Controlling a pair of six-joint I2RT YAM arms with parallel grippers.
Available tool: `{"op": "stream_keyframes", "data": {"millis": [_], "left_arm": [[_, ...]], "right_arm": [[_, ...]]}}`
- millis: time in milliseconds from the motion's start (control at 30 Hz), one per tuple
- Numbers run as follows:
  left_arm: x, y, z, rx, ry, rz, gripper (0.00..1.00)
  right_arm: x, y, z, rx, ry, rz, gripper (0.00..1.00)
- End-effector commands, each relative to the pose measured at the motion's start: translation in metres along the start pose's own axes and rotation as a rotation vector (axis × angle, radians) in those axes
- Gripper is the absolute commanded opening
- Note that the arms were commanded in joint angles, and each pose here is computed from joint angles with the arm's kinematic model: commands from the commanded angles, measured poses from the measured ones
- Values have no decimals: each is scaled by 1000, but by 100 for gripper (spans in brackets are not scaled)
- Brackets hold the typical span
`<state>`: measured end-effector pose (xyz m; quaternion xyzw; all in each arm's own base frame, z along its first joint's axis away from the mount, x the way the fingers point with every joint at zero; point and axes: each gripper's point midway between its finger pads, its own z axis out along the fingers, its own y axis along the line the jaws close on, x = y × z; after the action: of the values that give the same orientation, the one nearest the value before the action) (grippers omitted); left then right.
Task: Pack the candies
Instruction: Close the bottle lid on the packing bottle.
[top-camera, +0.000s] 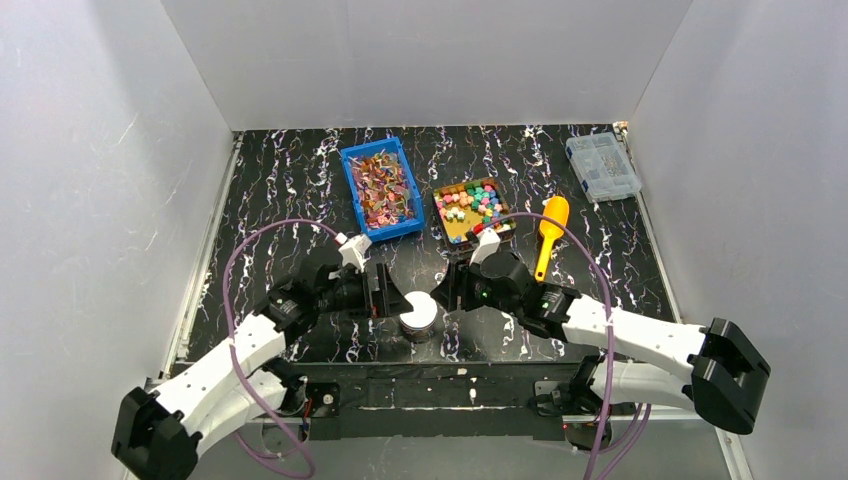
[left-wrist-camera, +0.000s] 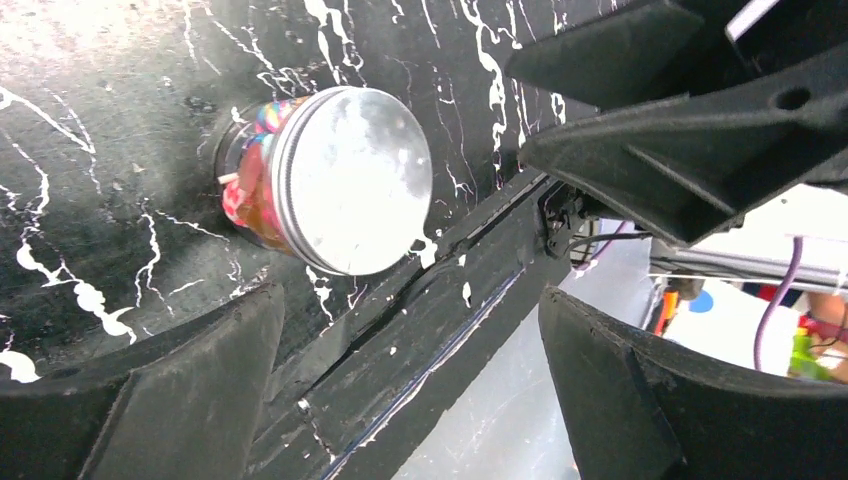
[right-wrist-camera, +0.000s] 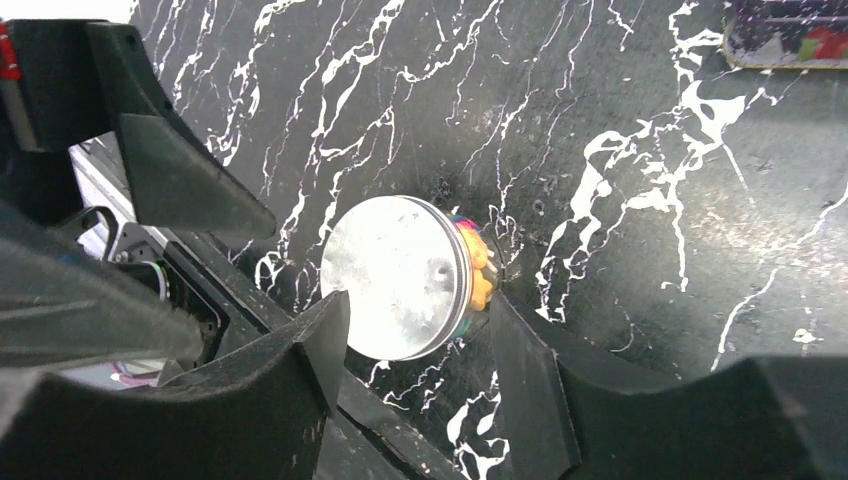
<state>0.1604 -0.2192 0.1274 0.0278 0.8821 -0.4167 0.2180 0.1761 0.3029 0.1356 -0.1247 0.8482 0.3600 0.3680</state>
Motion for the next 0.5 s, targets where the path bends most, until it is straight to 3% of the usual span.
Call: {"op": "stream_keyframes", "data": {"millis": [0, 200, 467], "left_arm": [[12, -1, -3, -44, -44, 101, 98], [20, 0, -5, -127, -145, 240, 98], [48, 10, 6, -258, -183, 428, 98]], "right_arm": [[-20, 6, -10, 6, -31, -99, 64], [-19, -2, -17, 32, -10, -153, 70], [-24, -11, -25, 70, -9, -220, 77]]}}
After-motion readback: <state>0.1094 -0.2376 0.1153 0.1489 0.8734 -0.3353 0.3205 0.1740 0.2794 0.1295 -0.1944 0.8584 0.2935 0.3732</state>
